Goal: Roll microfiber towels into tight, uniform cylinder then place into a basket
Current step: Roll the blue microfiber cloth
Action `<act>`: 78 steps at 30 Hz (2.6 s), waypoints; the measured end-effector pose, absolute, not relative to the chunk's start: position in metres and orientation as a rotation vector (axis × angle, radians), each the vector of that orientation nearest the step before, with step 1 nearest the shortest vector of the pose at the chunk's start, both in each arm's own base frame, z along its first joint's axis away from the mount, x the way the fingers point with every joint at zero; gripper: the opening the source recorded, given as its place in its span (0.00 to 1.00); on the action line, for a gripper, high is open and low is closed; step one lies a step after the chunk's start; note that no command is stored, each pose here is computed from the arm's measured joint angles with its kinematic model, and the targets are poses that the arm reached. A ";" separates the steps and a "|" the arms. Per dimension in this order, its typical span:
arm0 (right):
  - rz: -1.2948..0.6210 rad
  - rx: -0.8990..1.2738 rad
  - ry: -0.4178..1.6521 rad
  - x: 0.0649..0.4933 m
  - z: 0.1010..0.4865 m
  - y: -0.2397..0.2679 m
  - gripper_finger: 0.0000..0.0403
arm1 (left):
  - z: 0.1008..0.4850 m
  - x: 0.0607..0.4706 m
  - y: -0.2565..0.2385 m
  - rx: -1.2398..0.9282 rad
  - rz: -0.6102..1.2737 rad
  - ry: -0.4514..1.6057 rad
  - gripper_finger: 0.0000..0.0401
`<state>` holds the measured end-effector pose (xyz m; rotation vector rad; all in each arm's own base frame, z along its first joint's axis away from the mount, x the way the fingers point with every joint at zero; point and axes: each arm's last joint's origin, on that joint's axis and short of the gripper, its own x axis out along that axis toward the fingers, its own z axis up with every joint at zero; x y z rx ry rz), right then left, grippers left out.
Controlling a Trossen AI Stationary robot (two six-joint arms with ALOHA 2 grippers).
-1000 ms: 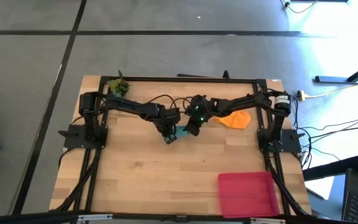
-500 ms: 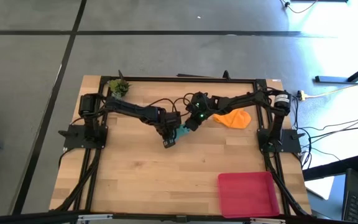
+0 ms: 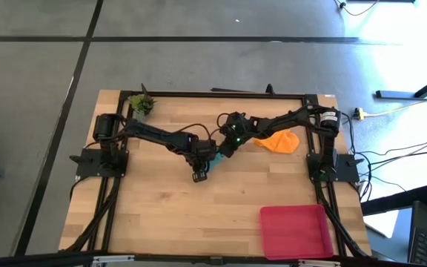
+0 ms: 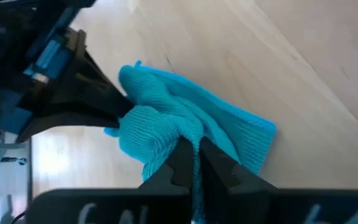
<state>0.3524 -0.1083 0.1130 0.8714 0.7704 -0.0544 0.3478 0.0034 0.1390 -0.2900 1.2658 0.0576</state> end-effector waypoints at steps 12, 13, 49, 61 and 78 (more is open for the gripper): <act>-0.074 0.860 0.786 0.355 0.100 -0.110 0.03 | 0.139 0.348 0.000 -0.275 0.051 1.266 0.00; -0.054 0.834 0.775 0.356 0.100 -0.110 0.03 | 0.139 0.348 0.000 -0.275 0.051 1.266 0.00; 0.345 0.380 0.676 0.324 0.145 -0.049 0.32 | 0.139 0.346 0.000 -0.284 0.056 1.288 0.00; 0.406 -0.012 0.547 0.332 0.141 -0.024 0.32 | 0.139 0.346 0.001 -0.289 0.057 1.285 0.00; 0.361 -0.195 0.520 0.341 0.123 -0.028 0.32 | 0.139 0.347 0.001 -0.312 0.069 1.279 0.00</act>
